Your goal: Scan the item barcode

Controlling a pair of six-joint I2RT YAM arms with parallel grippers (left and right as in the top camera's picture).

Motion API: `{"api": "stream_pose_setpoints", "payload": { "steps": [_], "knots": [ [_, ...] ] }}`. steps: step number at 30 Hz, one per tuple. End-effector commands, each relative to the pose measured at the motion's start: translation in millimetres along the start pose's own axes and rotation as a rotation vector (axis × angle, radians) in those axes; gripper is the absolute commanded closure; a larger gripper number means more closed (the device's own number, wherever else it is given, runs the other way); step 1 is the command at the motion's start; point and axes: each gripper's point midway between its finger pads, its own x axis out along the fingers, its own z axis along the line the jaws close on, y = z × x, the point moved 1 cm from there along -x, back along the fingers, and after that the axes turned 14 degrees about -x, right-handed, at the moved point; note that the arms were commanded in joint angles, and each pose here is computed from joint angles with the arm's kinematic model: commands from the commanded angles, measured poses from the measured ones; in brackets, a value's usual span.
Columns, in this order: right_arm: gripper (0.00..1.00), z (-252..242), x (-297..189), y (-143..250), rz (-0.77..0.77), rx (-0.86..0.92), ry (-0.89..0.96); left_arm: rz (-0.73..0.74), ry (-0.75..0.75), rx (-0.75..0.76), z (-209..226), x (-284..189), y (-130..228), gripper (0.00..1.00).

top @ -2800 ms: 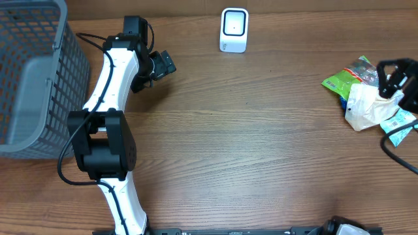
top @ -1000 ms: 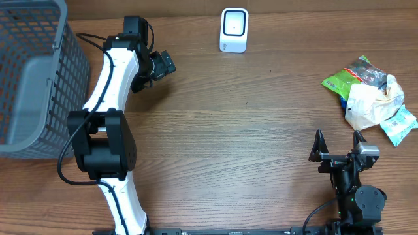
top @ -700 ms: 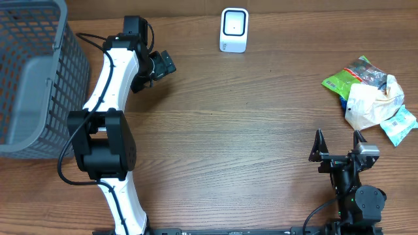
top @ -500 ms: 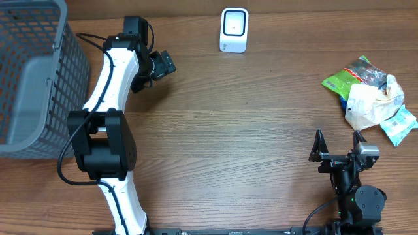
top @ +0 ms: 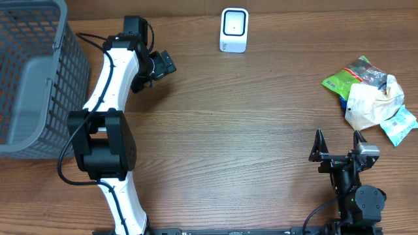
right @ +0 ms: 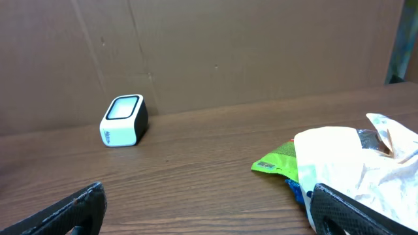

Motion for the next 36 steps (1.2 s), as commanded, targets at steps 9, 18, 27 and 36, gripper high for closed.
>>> {"api": "stream_pose_setpoints", "payload": {
  "steps": [9,18,27,36],
  "knots": [
    [0.00,-0.7,0.0,0.9,-0.008,0.000,0.008,-0.407,0.038,0.106,-4.3,-160.5,-24.2,0.00],
    [0.00,-0.7,0.0,0.9,-0.008,-0.001,0.008,-0.745,0.196,0.386,6.3,-295.9,-2.0,0.00],
    [0.00,-0.7,0.0,0.9,-0.008,-0.001,0.008,-0.983,0.456,0.365,59.4,-305.5,40.9,0.00],
    [0.00,-0.7,0.0,0.9,-0.008,-0.001,0.008,-1.161,0.466,0.438,120.4,-261.6,95.4,0.00]
  ]
}}
